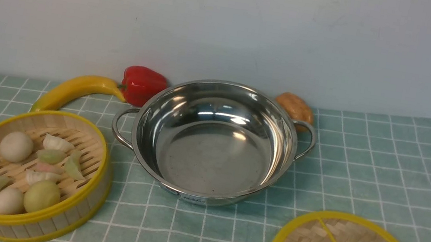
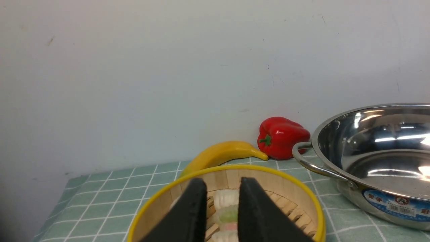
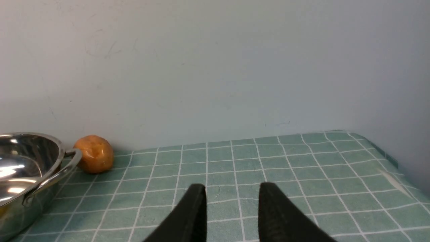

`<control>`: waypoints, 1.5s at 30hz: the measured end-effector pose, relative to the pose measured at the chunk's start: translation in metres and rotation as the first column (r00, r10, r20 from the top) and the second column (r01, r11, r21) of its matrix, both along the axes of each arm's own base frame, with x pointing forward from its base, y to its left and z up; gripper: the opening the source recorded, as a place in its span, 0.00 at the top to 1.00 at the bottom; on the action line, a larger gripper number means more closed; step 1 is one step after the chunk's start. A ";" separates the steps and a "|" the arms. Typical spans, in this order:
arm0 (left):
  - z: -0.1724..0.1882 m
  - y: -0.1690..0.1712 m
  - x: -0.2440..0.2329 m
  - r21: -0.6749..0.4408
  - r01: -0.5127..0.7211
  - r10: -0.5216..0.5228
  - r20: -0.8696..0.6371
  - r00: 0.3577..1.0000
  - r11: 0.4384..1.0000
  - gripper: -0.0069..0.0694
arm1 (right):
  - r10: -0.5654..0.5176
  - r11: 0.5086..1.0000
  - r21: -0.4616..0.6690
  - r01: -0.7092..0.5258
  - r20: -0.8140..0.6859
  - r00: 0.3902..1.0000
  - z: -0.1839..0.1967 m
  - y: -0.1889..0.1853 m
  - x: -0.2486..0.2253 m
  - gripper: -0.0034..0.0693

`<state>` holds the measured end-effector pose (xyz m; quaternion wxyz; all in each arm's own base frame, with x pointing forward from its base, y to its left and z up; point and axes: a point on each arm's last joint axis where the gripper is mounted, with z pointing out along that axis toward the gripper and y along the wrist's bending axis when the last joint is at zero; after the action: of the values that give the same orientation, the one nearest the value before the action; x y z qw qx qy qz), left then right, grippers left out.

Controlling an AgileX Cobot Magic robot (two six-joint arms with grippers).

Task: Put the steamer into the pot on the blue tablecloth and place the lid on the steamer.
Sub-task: 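Grasp the rim of the steamer basket holding the buns with the left gripper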

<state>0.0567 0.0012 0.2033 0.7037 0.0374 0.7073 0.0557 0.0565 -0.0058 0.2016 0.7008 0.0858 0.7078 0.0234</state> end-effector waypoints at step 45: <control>0.214 -0.005 -0.003 -0.195 0.143 -0.130 0.078 0.988 0.970 0.53 | -0.030 0.941 0.337 -0.027 0.162 0.986 0.179 -0.004 0.037 0.62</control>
<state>0.0534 -0.0035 0.4169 0.7286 0.0131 0.6819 -0.0629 0.0937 -0.0099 0.3806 0.7319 0.2029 0.6327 0.1510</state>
